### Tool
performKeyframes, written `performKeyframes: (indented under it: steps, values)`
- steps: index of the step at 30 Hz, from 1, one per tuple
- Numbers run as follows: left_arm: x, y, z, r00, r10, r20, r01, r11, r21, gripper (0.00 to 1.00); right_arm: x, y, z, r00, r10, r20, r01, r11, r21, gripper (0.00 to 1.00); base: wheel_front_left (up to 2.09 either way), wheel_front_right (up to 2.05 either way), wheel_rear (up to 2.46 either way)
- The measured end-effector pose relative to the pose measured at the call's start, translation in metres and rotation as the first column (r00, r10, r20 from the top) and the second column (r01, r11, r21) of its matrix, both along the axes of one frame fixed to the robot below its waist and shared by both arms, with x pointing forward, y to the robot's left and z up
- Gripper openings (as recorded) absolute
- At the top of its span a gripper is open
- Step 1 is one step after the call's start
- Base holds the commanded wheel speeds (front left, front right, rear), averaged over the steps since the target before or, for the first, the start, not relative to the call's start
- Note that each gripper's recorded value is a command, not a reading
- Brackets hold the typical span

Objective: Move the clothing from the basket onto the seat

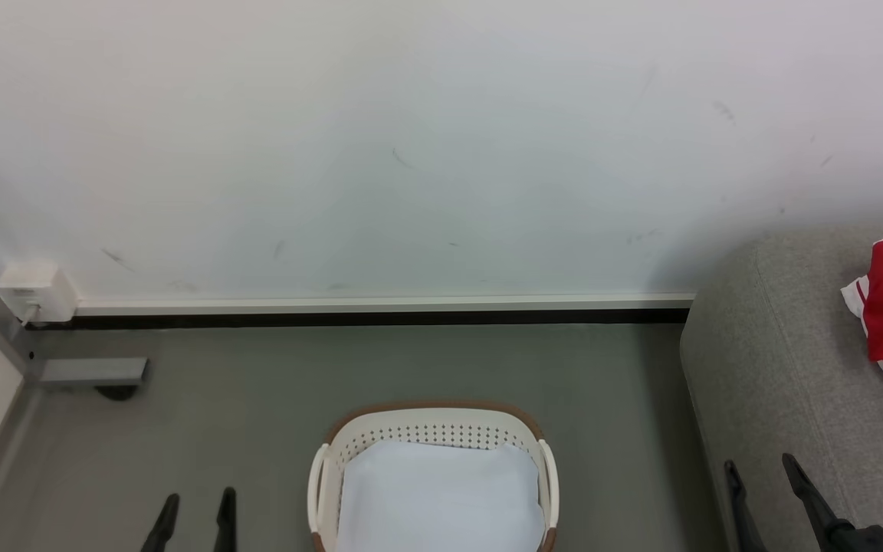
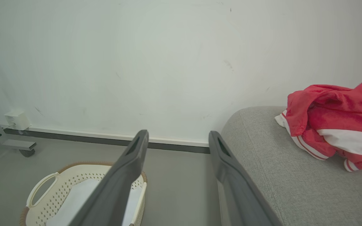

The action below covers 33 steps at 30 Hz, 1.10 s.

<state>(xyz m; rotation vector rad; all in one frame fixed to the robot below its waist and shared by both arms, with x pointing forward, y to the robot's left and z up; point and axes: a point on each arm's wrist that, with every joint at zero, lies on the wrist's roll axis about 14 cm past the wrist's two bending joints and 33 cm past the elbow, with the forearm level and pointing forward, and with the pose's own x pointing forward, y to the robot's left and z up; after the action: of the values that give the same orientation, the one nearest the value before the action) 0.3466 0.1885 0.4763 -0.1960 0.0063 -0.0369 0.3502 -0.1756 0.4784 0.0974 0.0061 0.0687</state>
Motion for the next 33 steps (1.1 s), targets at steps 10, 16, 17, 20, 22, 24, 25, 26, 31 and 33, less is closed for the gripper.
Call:
performKeyframes:
  steps: [10, 16, 17, 20, 22, 24, 25, 26, 31, 33]
  values:
    - [-0.009, -0.011, -0.023, 0.997, -0.019, -0.073, 0.017, 1.0, -0.022, 0.0, -0.009, 0.004, -0.023, 0.997, 0.005, -0.077, -0.004, 1.0, 0.012, 0.0, 0.0, 0.0, 0.0]
    - [-0.009, -0.006, -0.027, 0.994, 0.007, -0.106, -0.019, 0.993, -0.113, 0.0, -0.01, -0.001, -0.028, 0.994, -0.025, -0.11, 0.038, 0.992, 0.121, 0.0, 0.0, 0.0, 0.0]
    - [-0.009, -0.006, -0.027, 0.994, 0.011, -0.109, -0.026, 0.991, -0.133, 0.0, -0.01, -0.002, -0.028, 0.993, -0.029, -0.115, 0.045, 0.989, 0.138, 0.0, 0.0, 0.0, 0.0]
    - [-0.007, -0.004, -0.026, 0.993, 0.021, -0.114, -0.041, 0.983, -0.18, 0.0, -0.009, -0.005, -0.027, 0.992, -0.044, -0.122, 0.067, 0.979, 0.191, 0.0, 0.0, 0.0, 0.0]
    - [-0.006, -0.003, -0.026, 0.993, 0.028, -0.117, -0.052, 0.975, -0.214, 0.0, -0.008, -0.007, -0.027, 0.991, -0.053, -0.127, 0.08, 0.971, 0.225, 0.0, 0.0, 0.0, 0.0]
    - [-0.005, -0.002, -0.025, 0.992, 0.034, -0.119, -0.063, 0.967, -0.245, 0.0, -0.007, -0.008, -0.026, 0.99, -0.058, -0.13, 0.091, 0.962, 0.257, 0.0, 0.0, 0.0, 0.0]
    - [-0.004, -0.001, -0.025, 0.992, 0.037, -0.12, -0.068, 0.963, -0.263, 0.0, -0.007, -0.009, -0.025, 0.99, -0.062, -0.13, 0.096, 0.957, 0.274, 0.0, 0.0, 0.0, 0.0]
    - [-0.003, -0.001, -0.025, 0.992, 0.039, -0.122, -0.072, 0.959, -0.275, 0.0, -0.006, -0.009, -0.025, 0.989, -0.064, -0.133, 0.101, 0.951, 0.292, 0.0, 0.0, 0.0, 0.0]
    - [0.0, 0.002, -0.022, 0.991, 0.049, -0.128, -0.091, 0.935, -0.344, 0.0, -0.002, -0.012, -0.021, 0.988, -0.074, -0.135, 0.119, 0.923, 0.367, 0.0, 0.0, 0.0, 0.0]
    - [0.001, 0.003, -0.022, 0.99, 0.054, -0.13, -0.1, 0.92, -0.378, 0.0, -0.002, -0.013, -0.022, 0.987, -0.079, -0.139, 0.129, 0.909, 0.397, 0.0, 0.0, 0.0, 0.0]
